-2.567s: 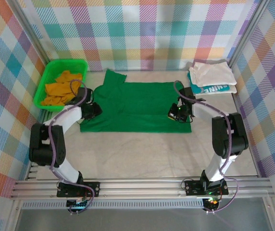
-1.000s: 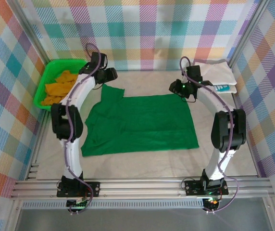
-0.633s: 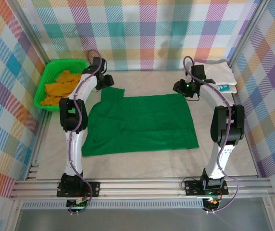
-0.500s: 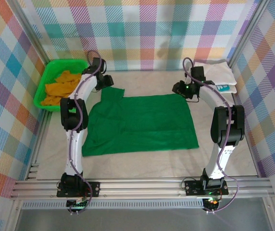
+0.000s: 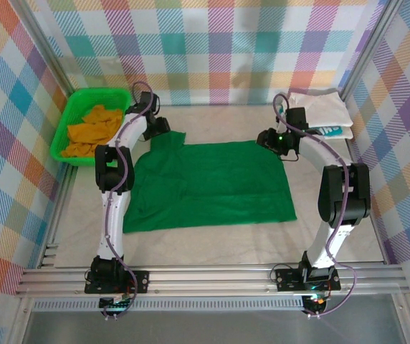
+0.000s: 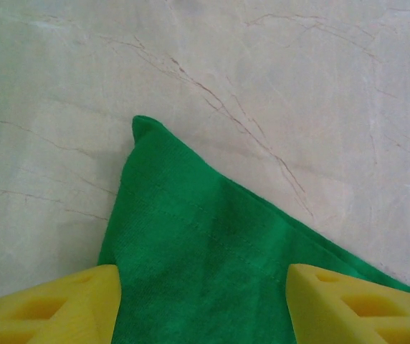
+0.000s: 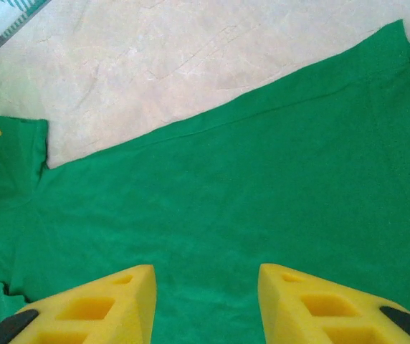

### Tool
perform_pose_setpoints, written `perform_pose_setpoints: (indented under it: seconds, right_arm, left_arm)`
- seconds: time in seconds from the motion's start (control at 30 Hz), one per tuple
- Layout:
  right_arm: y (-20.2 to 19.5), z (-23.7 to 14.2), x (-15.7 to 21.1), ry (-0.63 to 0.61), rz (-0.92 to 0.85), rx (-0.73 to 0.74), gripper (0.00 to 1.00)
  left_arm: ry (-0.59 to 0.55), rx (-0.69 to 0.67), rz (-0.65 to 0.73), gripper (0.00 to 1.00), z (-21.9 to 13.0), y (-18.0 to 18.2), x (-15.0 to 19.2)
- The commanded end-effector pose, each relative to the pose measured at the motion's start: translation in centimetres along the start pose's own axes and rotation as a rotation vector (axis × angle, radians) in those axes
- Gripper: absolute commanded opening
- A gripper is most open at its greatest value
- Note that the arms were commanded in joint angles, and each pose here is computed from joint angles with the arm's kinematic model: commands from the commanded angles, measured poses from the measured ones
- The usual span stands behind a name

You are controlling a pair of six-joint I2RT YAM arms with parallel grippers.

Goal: Fold and stack the t-shirts

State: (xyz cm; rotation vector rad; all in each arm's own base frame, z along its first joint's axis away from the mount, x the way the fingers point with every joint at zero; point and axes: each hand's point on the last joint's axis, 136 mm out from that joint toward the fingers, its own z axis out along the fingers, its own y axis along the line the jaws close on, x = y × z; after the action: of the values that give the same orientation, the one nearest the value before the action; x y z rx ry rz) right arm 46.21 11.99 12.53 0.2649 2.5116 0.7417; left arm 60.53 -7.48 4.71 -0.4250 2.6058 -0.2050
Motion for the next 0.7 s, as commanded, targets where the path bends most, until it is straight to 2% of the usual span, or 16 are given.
perform_pose_setpoints:
  seconds: [0.0,0.27,0.67]
  right_arm:
    - [1.4,-1.2,-0.2,-0.029,-0.039,-0.048,0.44]
    - [2.2,-2.3,0.2,-0.039,-0.049,-0.077,0.47]
    - [3.0,-2.7,0.3,-0.04,-0.045,-0.117,0.48]
  left_arm:
    - [-0.008,-0.019,-0.02,0.63,0.2,0.9,-0.7]
    - [-0.022,0.006,-0.028,0.64,2.1,0.8,-1.9]
    - [-0.101,-0.01,-0.04,0.7,2.0,1.1,-4.0]
